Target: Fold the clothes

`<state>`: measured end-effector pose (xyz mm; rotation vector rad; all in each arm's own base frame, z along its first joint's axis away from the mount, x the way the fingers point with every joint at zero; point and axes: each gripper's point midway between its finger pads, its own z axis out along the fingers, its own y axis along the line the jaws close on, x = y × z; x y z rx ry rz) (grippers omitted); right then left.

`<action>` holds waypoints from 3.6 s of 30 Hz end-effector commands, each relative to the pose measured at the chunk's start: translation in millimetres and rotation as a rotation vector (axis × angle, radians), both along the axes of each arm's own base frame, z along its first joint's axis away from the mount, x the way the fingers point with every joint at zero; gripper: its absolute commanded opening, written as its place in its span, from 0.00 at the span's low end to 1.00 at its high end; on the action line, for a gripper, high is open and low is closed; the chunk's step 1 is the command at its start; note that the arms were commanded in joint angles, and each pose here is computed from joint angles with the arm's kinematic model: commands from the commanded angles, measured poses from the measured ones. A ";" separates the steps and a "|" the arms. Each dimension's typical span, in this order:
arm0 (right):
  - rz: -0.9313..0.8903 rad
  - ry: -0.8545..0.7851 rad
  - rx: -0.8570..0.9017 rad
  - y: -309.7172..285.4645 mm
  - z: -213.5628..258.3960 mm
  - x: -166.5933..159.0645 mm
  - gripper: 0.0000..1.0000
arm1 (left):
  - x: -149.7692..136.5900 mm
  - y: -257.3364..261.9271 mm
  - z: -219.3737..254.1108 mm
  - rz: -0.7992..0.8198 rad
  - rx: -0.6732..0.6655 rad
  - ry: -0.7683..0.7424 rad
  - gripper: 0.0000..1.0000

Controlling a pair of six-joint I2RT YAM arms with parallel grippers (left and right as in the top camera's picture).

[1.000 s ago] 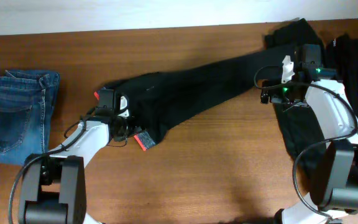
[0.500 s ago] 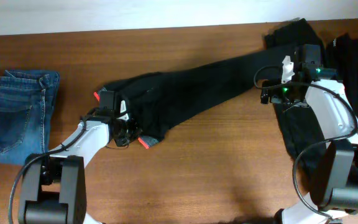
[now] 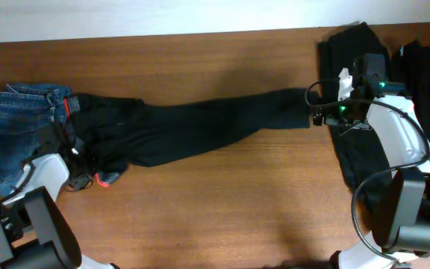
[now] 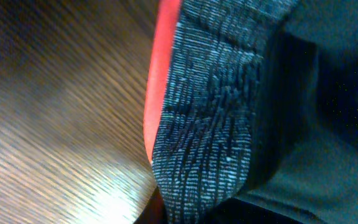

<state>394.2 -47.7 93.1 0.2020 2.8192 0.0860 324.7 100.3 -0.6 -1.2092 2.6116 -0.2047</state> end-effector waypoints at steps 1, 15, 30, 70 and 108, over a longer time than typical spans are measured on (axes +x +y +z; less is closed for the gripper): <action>-0.009 -0.039 -0.017 -5.9 6.3 8.3 0.97 | 2.3 -3.2 3.1 -0.049 -0.009 -0.020 0.00; 0.086 -0.015 0.145 21.1 -46.5 29.2 0.98 | 6.3 -19.5 2.8 -0.099 -0.005 -0.016 0.01; 0.165 0.096 0.300 59.6 -113.7 24.4 0.26 | 6.2 -19.1 2.8 -0.099 -0.003 -0.015 0.01; -0.060 -0.134 0.035 6.9 -31.9 82.1 0.77 | 2.4 -20.6 1.7 -0.099 -0.010 0.001 0.02; -0.176 -0.005 -0.004 -7.9 9.4 46.2 0.04 | 2.6 -20.3 1.8 -0.099 -0.009 0.000 0.04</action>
